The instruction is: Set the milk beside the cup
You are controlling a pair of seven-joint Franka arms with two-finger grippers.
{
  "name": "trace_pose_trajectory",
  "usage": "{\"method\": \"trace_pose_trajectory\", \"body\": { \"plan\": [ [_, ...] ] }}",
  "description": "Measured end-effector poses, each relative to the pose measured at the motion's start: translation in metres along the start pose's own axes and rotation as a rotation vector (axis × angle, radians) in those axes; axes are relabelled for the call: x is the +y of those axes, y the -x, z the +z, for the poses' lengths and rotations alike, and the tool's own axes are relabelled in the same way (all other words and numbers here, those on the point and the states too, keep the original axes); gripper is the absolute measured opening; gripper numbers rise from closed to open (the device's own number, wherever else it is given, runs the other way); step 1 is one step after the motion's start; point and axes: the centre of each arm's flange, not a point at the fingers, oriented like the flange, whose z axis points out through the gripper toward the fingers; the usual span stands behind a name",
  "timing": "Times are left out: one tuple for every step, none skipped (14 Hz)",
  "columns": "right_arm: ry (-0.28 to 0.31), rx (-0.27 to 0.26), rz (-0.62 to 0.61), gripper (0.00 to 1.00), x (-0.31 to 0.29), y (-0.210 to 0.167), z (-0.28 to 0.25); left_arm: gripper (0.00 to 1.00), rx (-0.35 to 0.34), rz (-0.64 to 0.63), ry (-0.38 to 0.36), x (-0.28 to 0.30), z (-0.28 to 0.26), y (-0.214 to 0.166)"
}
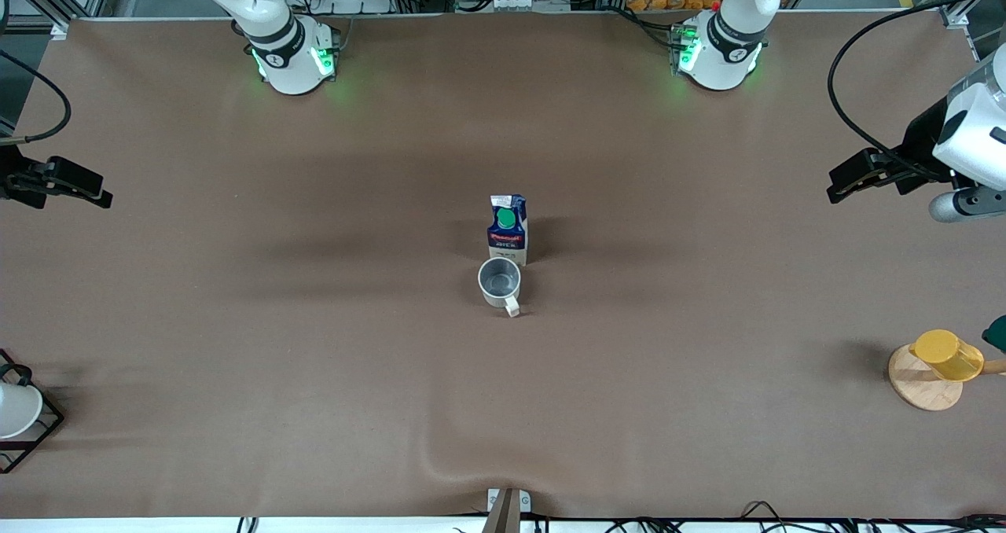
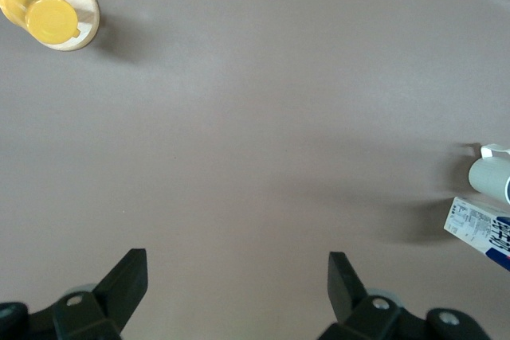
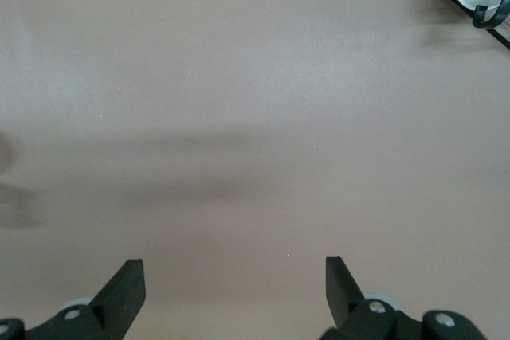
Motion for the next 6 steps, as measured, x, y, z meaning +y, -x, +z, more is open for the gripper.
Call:
{"method": "trace_pose_trajectory", "body": {
  "plan": [
    [0.000,0.000,-0.001,1.00,-0.0003,0.0000,0.0000,1.00,0.001,0.005,-0.001,-0.0001,-0.0006,0.0001],
    [0.000,0.000,-0.001,1.00,-0.0003,0.0000,0.0000,1.00,0.003,0.006,-0.001,-0.0001,-0.0015,0.0004],
    [0.000,0.000,-0.001,1.00,-0.0003,0.0000,0.0001,1.00,0.005,0.006,-0.001,-0.0002,-0.0028,0.0011],
    [0.000,-0.001,-0.001,1.00,-0.0003,0.0000,0.0003,1.00,0.003,0.006,-0.002,-0.0004,-0.0040,0.0024],
    [0.000,-0.001,-0.001,1.00,-0.0003,0.0001,0.0005,1.00,-0.001,0.007,-0.003,-0.0006,-0.0052,0.0042],
    [0.000,-0.002,0.000,1.00,-0.0003,0.0001,0.0006,1.00,-0.007,0.009,-0.005,-0.0009,-0.0061,0.0060]
  ]
}}
